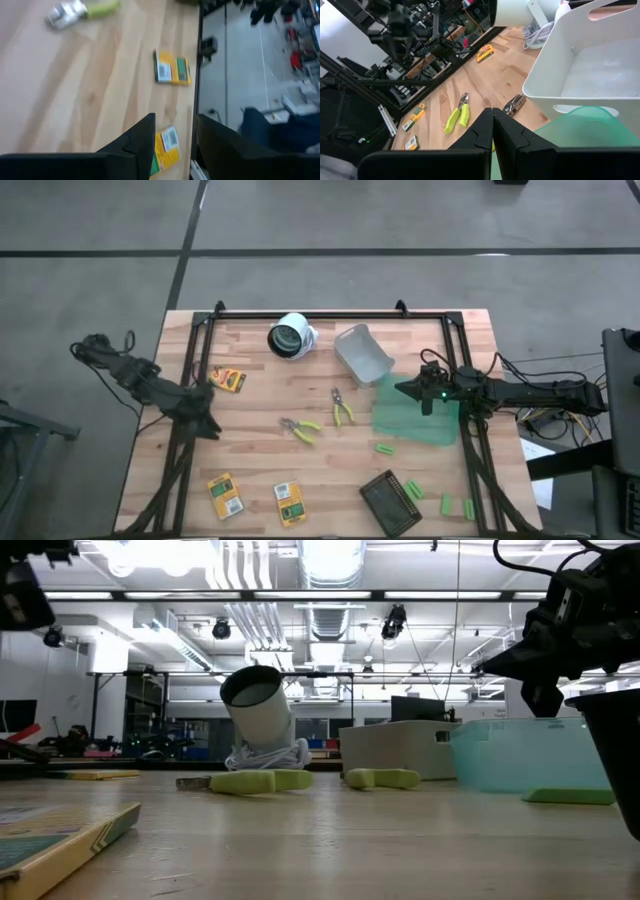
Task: Pick & Place School Supplies
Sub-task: Put the yellow crayon box into the green bin
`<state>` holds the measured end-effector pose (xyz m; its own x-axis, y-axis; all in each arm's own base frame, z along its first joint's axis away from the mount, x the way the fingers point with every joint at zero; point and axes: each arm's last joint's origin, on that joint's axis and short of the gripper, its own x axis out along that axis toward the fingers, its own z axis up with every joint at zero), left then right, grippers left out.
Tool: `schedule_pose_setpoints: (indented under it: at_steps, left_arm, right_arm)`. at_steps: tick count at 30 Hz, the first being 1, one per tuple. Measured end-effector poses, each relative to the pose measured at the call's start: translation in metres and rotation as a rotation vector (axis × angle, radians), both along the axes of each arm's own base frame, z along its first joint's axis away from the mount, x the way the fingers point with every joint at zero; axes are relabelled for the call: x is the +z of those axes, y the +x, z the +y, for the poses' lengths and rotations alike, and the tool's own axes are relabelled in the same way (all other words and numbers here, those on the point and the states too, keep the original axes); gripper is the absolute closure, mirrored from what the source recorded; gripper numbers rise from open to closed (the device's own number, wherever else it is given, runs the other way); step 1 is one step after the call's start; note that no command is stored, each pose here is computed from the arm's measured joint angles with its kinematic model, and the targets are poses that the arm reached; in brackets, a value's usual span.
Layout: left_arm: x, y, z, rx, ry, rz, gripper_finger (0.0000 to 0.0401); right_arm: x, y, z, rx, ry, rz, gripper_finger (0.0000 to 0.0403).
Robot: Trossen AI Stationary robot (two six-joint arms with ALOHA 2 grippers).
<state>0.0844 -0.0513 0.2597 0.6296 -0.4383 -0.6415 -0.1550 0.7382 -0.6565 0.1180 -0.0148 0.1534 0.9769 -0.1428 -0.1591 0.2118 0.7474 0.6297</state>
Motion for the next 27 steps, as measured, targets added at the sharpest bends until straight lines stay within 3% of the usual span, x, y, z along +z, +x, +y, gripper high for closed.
schedule_pose_setpoints:
  at_steps: [9,15,22,27]
  left_arm:
    - [-0.036,0.007,-0.009,0.031,-0.106,0.086,0.0254]
    - [-0.04,0.005,-0.01,0.006,-0.116,0.123,0.0251]
    - [-0.042,0.003,-0.008,0.014,-0.103,0.159,0.0201]
    - [-0.043,0.002,-0.008,0.074,-0.151,0.207,0.0191]
  right_arm:
    - [0.0,0.0,0.0,0.0,0.0,0.0,0.0394]
    - [0.0,0.0,0.0,0.0,0.0,0.0,0.0394]
    - [0.0,0.0,0.0,0.0,0.0,0.0,0.0394]
    - [0.0,0.0,0.0,0.0,0.0,0.0,0.0394]
